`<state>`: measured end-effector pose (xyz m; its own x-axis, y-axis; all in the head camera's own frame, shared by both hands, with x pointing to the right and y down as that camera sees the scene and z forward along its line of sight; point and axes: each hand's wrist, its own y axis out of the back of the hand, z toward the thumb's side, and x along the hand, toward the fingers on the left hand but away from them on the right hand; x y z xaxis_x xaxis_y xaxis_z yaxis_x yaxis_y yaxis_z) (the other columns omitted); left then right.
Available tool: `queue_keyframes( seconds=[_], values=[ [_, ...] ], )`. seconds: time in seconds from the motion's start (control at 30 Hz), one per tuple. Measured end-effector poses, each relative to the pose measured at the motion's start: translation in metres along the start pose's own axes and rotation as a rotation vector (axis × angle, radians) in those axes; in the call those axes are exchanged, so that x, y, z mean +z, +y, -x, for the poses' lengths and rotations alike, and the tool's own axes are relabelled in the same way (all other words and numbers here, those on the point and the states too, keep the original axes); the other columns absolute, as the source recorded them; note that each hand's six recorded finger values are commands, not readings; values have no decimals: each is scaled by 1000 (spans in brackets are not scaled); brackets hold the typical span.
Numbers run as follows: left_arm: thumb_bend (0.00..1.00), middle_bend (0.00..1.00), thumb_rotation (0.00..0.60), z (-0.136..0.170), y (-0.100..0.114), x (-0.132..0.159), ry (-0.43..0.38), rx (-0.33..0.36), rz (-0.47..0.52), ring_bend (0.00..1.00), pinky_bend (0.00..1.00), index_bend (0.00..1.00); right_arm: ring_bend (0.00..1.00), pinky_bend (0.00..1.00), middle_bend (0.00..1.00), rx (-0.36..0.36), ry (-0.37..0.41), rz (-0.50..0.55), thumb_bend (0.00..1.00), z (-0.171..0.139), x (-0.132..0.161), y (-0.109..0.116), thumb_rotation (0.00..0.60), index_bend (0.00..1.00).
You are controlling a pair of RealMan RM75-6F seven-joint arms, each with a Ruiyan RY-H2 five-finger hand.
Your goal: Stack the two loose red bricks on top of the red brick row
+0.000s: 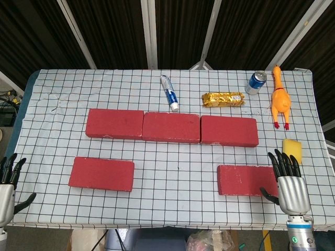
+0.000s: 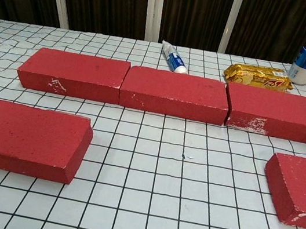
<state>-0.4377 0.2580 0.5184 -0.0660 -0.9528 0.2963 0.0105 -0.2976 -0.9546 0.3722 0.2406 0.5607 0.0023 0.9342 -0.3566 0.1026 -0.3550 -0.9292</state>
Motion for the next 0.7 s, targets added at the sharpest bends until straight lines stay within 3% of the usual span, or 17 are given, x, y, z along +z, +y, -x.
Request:
queue_keyframes(
  seconds=[0.4,0.7],
  values=[
    [0,13,600,1,1,0,-1,2,0,16,114,131,0,0,0,25,-7,-2,190,-1,-1,-2,600,51],
    [0,12,600,2,1,1,-1,3,1,16,114,131,0,0,0,161,-24,-42,189,-7,-9,-11,600,44]
  ],
)
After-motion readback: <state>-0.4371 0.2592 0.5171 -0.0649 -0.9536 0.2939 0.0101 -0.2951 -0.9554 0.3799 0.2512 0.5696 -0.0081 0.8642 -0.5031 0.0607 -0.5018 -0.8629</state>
